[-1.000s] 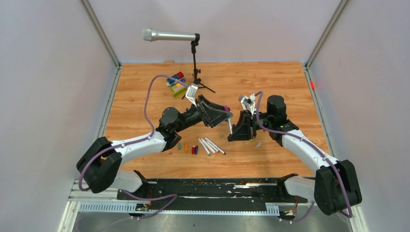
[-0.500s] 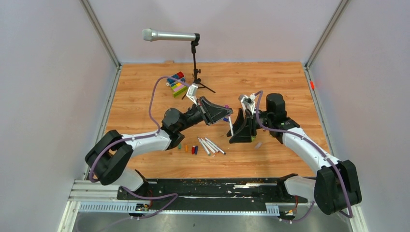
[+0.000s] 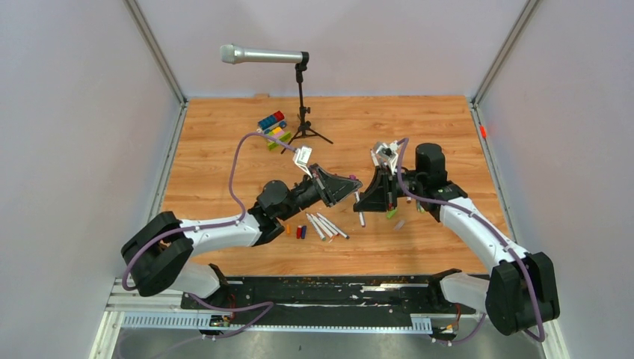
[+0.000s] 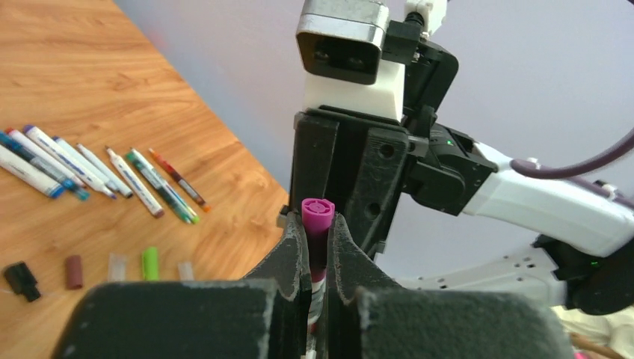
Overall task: Open the pen caps
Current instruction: Open the pen cap from the pen.
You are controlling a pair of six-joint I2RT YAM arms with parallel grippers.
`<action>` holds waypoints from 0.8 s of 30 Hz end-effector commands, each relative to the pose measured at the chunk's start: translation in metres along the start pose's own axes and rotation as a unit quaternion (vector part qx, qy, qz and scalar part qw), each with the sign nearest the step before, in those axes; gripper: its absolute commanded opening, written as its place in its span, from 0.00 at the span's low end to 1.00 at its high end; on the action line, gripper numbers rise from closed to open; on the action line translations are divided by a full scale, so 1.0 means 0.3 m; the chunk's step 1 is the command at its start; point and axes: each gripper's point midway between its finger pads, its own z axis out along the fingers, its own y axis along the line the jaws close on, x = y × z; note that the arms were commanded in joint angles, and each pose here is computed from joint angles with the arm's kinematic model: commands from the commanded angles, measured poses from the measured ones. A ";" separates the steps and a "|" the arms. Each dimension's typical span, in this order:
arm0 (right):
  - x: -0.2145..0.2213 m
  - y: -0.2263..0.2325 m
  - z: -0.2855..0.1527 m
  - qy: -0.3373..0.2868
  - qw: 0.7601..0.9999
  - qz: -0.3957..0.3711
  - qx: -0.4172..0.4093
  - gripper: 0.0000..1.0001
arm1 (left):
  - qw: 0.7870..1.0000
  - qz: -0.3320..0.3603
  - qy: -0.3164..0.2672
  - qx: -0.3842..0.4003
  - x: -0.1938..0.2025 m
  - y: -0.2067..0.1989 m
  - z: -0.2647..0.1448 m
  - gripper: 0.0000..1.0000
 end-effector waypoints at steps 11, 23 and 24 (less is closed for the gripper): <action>0.046 0.029 0.034 0.011 0.998 0.021 -0.050 0.00 | 0.918 0.159 -0.348 -0.109 -0.828 -0.045 -0.173 0.00; 0.089 -0.265 -0.007 0.034 0.979 -0.043 0.195 0.02 | 0.950 0.080 -0.213 -0.214 -0.612 0.143 -0.308 0.00; 0.102 -0.288 -0.005 0.046 0.975 -0.048 0.210 0.03 | 0.950 0.063 -0.193 -0.237 -0.563 0.183 -0.335 0.00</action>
